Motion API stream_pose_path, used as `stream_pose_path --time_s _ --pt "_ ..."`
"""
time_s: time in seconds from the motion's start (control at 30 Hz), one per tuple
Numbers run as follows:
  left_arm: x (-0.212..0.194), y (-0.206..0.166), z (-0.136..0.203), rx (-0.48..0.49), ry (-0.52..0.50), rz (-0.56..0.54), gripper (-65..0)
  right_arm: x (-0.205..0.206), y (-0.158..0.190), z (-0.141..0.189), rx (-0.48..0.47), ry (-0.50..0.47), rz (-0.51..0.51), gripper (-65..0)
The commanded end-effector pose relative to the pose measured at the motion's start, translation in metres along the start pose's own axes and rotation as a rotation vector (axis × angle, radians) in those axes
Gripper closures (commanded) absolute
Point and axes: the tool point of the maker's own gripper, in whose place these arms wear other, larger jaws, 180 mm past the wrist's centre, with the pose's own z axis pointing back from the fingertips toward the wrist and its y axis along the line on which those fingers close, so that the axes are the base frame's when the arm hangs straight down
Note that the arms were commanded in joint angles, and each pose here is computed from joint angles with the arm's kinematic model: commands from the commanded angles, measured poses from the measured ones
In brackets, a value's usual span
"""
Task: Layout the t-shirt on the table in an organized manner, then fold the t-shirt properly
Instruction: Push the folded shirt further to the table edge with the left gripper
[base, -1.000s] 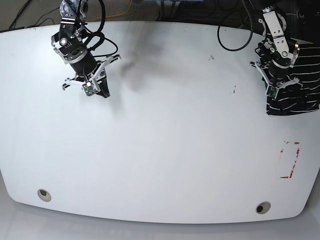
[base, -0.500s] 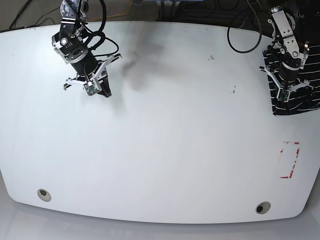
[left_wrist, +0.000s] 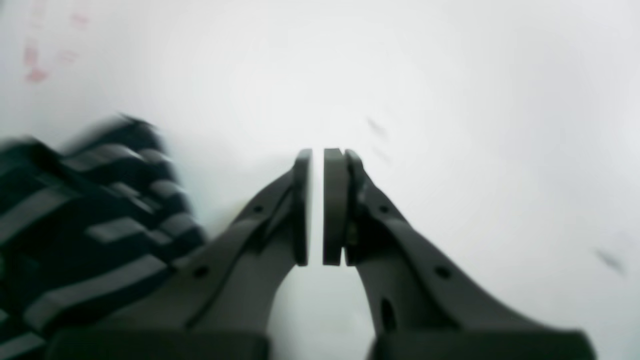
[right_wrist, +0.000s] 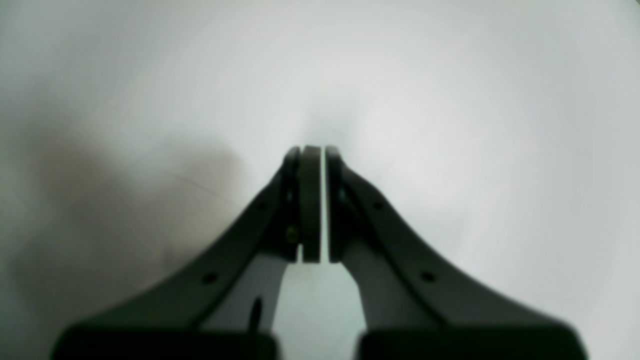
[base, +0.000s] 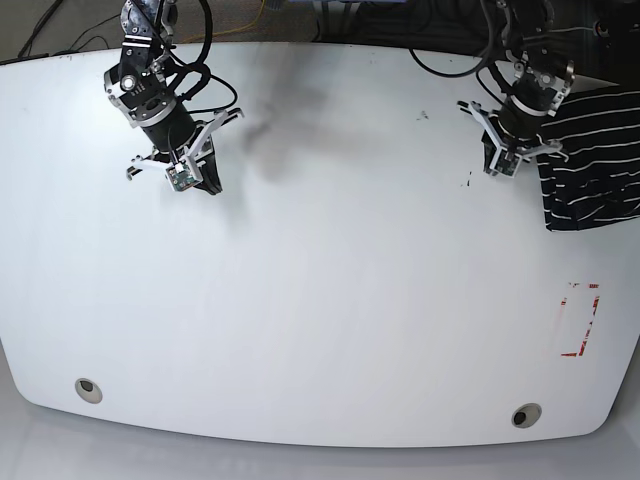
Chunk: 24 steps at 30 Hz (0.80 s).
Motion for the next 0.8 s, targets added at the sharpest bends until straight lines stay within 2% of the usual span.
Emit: stream_pose_path --time_s 0.0,0.37,0.77 --pt "0.006 -0.001 0.008 0.008 -0.032 0.003 -2.3 0.017 -0.004 0.002 -0.009 -0.060 0.007 -1.9" --pt "-0.047 -0.024 0.036 -0.041 0.099 0.015 -2.3 0.016 -0.005 0.003 -0.011 -0.059 0.008 -1.9" --pt "-0.070 0.014 0.052 0.057 0.156 0.023 -2.3 0.016 -0.004 0.002 -0.010 -0.058 0.006 -1.9"
